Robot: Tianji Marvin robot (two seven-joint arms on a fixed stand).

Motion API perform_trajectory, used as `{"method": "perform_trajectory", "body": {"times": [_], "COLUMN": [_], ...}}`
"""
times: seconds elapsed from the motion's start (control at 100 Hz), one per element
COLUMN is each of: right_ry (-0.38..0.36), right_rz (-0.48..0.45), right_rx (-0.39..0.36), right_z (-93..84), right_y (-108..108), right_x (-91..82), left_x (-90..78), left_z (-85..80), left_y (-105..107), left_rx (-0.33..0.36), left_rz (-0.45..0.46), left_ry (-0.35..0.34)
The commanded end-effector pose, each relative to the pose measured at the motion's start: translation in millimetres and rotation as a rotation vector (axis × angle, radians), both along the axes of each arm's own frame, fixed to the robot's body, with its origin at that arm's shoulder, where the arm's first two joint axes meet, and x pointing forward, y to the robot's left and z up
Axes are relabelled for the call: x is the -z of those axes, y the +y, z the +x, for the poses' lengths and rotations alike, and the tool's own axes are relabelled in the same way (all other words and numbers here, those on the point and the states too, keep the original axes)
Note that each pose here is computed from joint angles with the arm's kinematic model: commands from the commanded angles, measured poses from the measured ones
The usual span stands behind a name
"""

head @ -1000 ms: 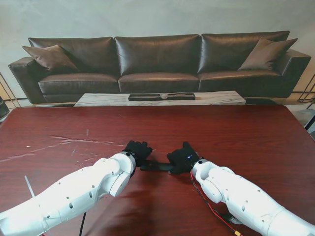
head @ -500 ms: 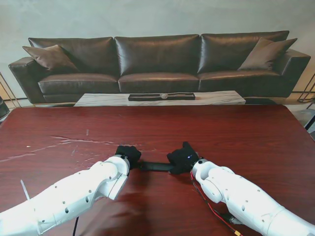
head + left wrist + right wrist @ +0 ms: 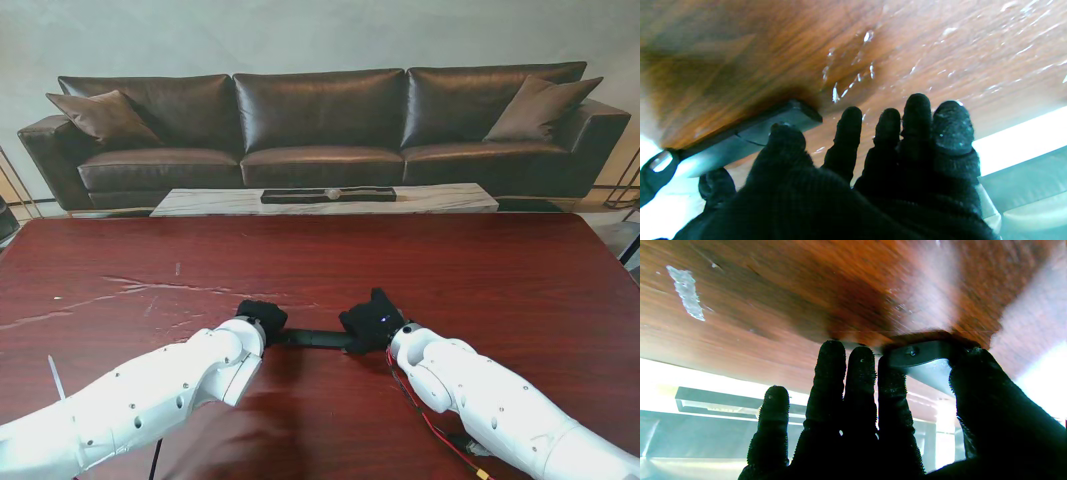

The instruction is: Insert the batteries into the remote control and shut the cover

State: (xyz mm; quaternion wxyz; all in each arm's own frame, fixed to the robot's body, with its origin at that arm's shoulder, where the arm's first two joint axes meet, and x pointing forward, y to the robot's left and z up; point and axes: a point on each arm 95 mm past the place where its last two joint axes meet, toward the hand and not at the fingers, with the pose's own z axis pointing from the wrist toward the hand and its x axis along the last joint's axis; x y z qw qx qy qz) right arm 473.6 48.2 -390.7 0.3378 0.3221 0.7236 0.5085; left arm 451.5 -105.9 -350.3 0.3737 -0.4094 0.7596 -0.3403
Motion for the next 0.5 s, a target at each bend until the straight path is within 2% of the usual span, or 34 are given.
{"method": "perform_trajectory", "body": {"times": [0.0,0.49], "right_ry": [0.041,0.04], "right_rz": [-0.035,-0.033], "right_rx": [0.008,0.009], "right_z": [-9.5,-9.6], "right_y": [-8.2,-8.1], "right_x": [17.7,17.5], "left_x": [-1.3,3.7], "left_z": [0.4,0.0], "left_y": [-5.0,-13.2], "left_rx": [0.01,0.009], "left_rz": [-0.008,-0.03], "left_ry": [0.007,0.038]}}
